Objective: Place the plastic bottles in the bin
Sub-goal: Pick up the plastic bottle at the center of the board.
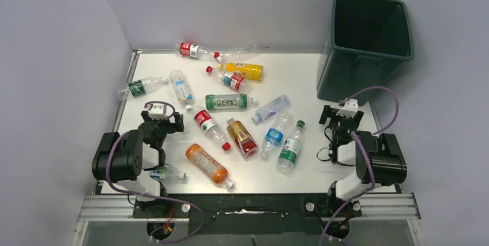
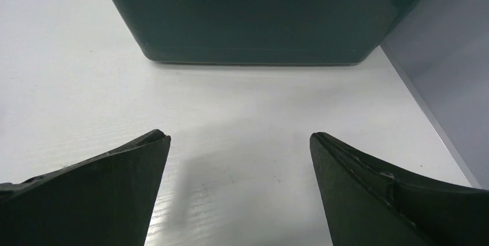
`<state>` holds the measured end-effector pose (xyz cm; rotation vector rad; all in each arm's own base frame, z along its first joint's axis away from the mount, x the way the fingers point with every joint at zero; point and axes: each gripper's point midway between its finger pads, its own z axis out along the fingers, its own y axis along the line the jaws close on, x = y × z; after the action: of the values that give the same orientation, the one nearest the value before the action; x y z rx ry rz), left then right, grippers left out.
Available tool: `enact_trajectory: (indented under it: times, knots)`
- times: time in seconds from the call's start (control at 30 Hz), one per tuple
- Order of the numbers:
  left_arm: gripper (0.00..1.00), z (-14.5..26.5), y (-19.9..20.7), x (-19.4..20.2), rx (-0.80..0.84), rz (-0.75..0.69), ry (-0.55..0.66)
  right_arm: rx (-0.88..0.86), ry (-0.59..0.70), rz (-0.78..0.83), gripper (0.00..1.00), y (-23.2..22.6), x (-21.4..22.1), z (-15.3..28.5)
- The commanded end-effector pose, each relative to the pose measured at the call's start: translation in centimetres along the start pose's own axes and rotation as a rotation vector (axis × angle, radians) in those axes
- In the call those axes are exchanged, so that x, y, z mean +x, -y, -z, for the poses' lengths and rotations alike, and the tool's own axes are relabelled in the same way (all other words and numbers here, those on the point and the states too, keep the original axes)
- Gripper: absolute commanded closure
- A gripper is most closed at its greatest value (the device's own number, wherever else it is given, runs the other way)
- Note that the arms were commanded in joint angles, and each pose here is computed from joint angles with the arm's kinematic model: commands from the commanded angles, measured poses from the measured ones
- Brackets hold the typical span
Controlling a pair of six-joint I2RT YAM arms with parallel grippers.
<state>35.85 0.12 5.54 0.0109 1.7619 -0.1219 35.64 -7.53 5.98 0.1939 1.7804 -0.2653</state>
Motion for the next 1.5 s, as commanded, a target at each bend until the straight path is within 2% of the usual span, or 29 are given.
enact_trajectory:
  times: [0.0,0.93,1.03,1.13,1.2,1.33,1.47]
  knots:
    - [0.02,-0.8,0.0,-2.8,0.013,-0.02,0.096,0.003,0.097,-0.018,0.02,0.1,-3.1,-0.7]
    - [0.02,-0.6,0.8,-3.1,0.043,-0.049,0.097,0.021,0.113,-0.027,0.02,0.5,-3.5,-0.4]
    - [0.02,-0.6,0.3,-4.2,0.012,-0.032,0.099,0.02,0.112,-0.021,0.02,0.6,-4.6,-0.2]
    - [0.02,-0.8,1.5,-5.7,0.049,-0.071,0.073,-0.017,0.084,-0.006,0.02,-0.1,-5.7,-0.6]
    - [0.02,-0.8,2.5,-7.6,0.067,-0.089,0.101,-0.047,0.074,0.015,0.02,-0.5,-6.9,-0.8]
    - [0.02,-0.3,4.3,-11.1,0.11,-0.045,0.193,-0.101,0.117,0.027,0.02,-1.3,-10.7,-0.2]
    - [0.02,-0.5,7.0,-13.4,0.208,-0.028,0.195,-0.151,0.185,0.023,0.02,-2.0,-15.1,1.4]
